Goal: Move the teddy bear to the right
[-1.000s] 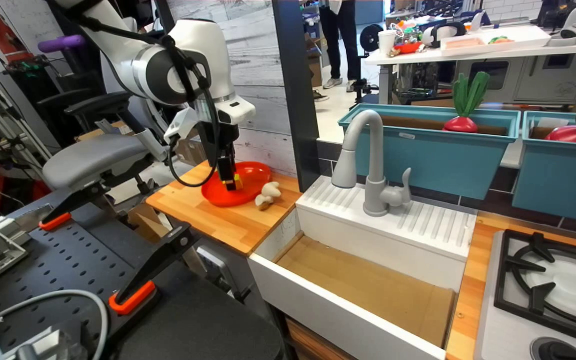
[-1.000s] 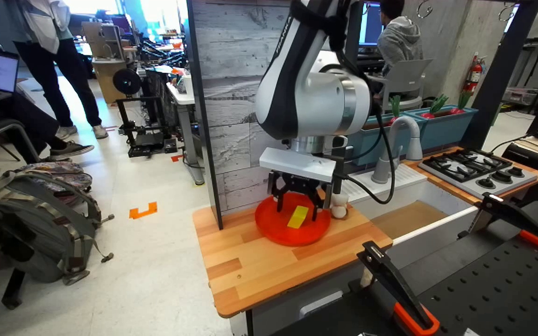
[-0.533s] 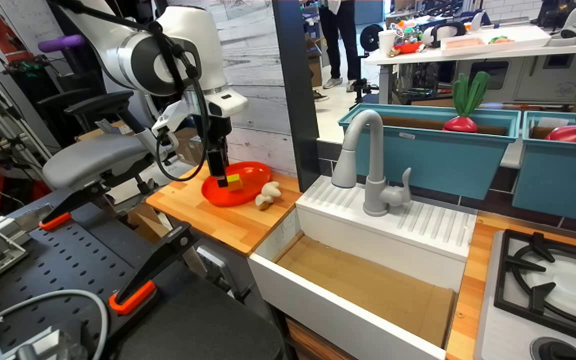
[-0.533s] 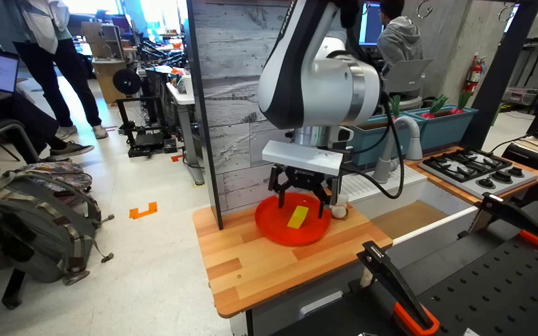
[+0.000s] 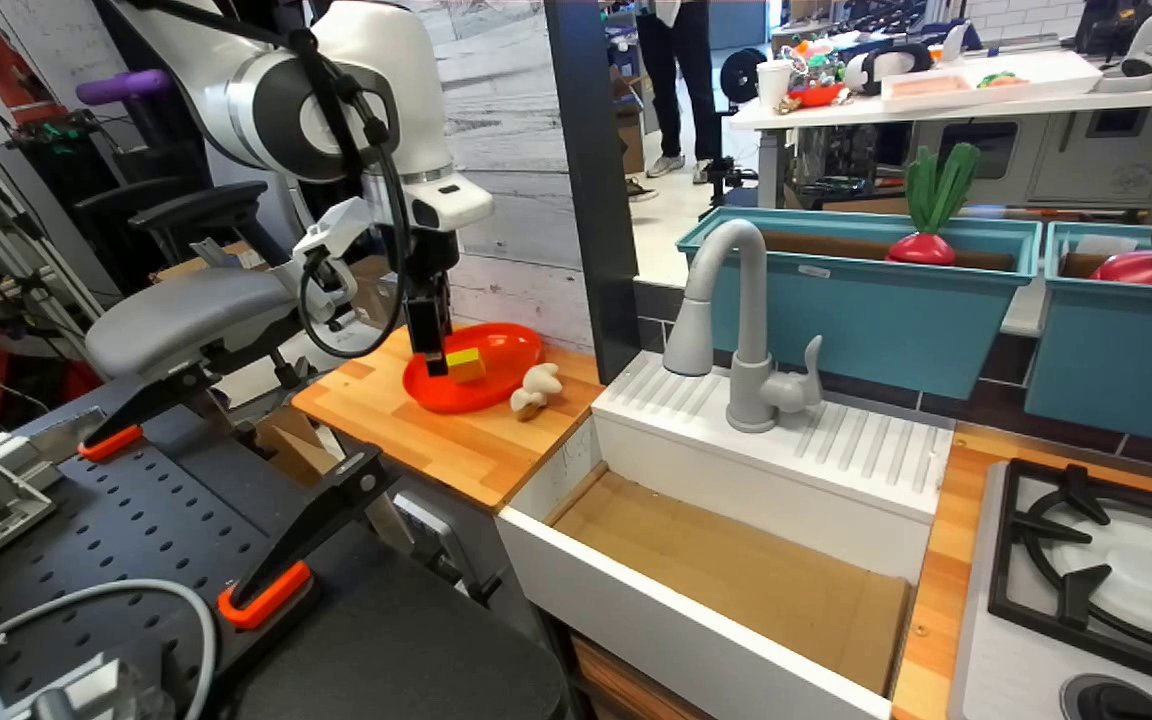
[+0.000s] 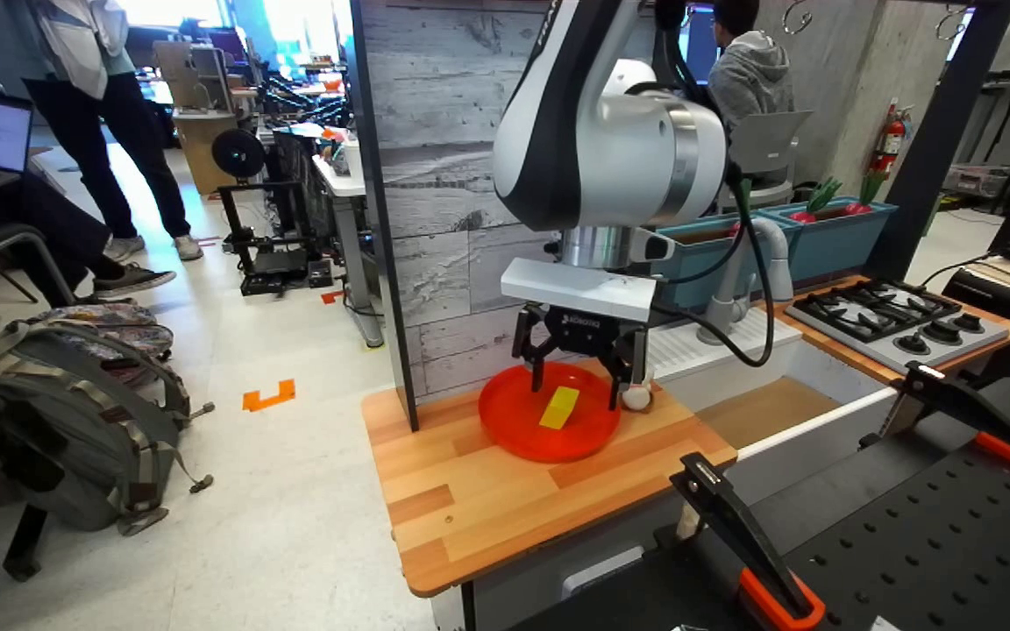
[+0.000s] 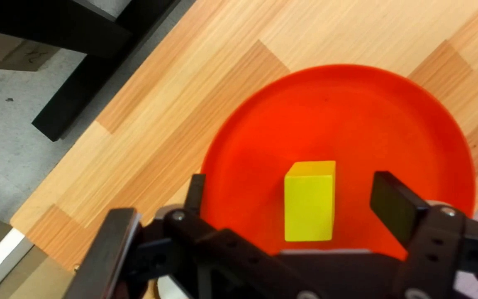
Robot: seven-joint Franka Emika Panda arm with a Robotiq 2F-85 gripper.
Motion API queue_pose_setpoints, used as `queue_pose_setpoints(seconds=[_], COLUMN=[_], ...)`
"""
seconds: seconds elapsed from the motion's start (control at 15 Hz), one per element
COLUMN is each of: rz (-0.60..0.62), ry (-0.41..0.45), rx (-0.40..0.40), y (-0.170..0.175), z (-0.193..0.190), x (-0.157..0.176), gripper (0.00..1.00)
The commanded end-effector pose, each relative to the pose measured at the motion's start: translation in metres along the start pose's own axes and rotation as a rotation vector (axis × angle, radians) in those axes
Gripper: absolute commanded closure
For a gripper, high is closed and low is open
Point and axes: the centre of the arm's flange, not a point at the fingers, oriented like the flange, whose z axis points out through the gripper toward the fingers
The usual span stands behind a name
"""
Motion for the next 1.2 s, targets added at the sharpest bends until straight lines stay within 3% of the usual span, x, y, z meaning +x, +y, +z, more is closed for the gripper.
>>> queue_pose_setpoints(seconds=[0.0,0.67,0.73,0.8,1.13], rz=[-0.002,0.01,-0.002,-0.01,-0.028], ry=[-0.02,0.029,0.037,0.041,0.047], rx=[-0.028,-0.063,-0.065,-0.067,-0.056], y=[-0.001,-0.022,-0.025,-0.027,-0.032], z=[-0.002,0.015,0.017,0.019,0.019], x=[0.007,0.024,0.022,0.021,0.019], gripper=[0.0,0.0,0.25,0.26,0.65])
